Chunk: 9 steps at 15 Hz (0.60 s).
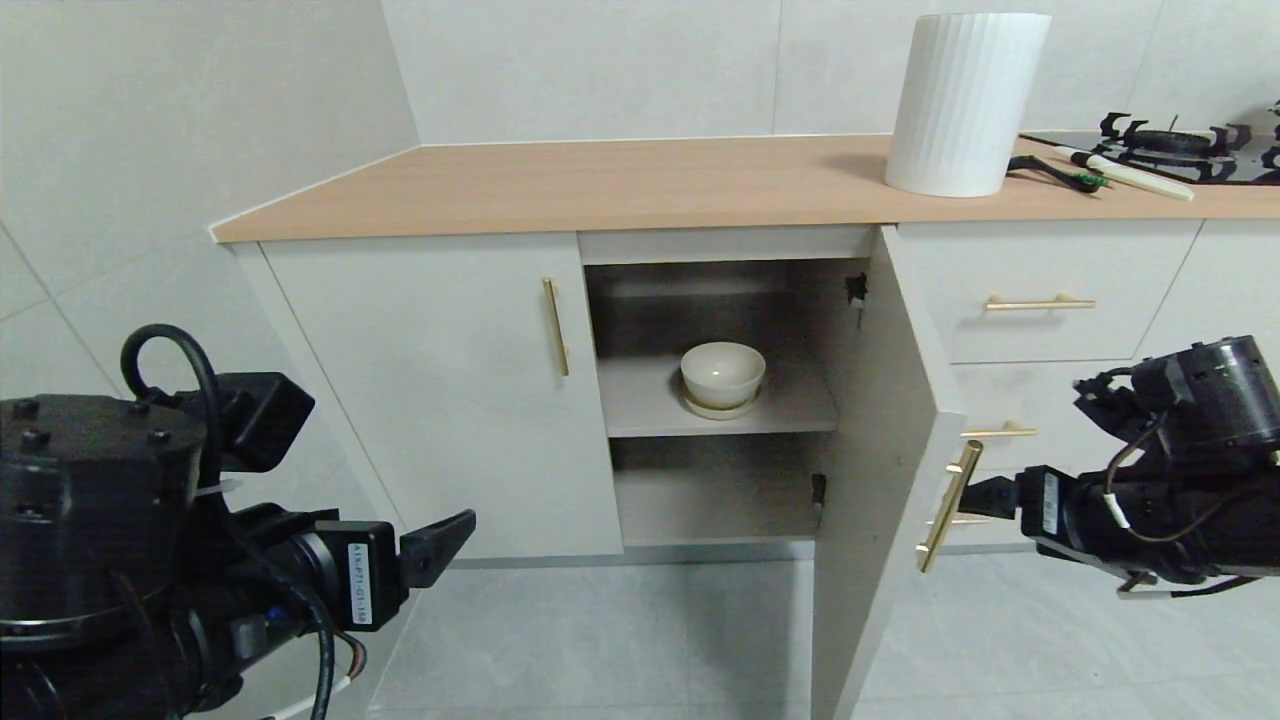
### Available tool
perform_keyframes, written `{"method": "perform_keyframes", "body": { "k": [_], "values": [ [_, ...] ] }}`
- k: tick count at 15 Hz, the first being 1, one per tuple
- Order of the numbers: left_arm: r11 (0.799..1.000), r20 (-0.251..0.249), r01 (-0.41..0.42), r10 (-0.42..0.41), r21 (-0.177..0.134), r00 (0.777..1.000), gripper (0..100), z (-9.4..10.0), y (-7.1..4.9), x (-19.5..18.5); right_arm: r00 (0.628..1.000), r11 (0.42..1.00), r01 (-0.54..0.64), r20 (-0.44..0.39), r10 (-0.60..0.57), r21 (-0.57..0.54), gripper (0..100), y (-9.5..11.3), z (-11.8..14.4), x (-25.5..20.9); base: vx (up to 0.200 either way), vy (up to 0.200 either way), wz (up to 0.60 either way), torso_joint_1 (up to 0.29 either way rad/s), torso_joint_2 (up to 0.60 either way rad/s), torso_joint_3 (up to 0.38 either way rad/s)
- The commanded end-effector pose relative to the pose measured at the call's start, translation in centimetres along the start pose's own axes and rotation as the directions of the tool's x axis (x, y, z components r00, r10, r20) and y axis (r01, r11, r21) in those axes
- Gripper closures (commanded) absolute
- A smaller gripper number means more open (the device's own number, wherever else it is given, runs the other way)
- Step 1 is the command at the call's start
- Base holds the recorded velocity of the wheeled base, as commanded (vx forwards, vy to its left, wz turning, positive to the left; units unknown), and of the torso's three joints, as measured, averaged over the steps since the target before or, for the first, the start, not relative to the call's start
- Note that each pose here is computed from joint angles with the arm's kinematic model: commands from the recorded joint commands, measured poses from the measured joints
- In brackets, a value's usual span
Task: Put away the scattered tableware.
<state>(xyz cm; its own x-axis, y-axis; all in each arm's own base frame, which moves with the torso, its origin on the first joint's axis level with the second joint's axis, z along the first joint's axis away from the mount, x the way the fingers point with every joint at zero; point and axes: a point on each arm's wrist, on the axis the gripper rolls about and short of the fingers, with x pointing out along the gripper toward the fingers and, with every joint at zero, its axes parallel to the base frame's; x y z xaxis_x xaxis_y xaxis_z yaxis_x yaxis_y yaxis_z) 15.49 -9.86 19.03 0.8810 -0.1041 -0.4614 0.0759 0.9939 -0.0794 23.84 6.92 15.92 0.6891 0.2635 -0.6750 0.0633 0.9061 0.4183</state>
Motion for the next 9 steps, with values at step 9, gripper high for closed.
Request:
{"method": "perform_keyframes", "body": {
  "k": [9],
  "values": [
    [1.000, 0.011, -0.006, 0.006, -0.008, 1.000, 0, 0.3, 0.0, 0.1, 0.988, 0.983, -0.147, 0.018, 0.150, -0.108, 0, 7.0, 2.4, 10.0, 0.000, 0.000, 0.00, 0.000, 0.00, 0.000]
  ]
}}
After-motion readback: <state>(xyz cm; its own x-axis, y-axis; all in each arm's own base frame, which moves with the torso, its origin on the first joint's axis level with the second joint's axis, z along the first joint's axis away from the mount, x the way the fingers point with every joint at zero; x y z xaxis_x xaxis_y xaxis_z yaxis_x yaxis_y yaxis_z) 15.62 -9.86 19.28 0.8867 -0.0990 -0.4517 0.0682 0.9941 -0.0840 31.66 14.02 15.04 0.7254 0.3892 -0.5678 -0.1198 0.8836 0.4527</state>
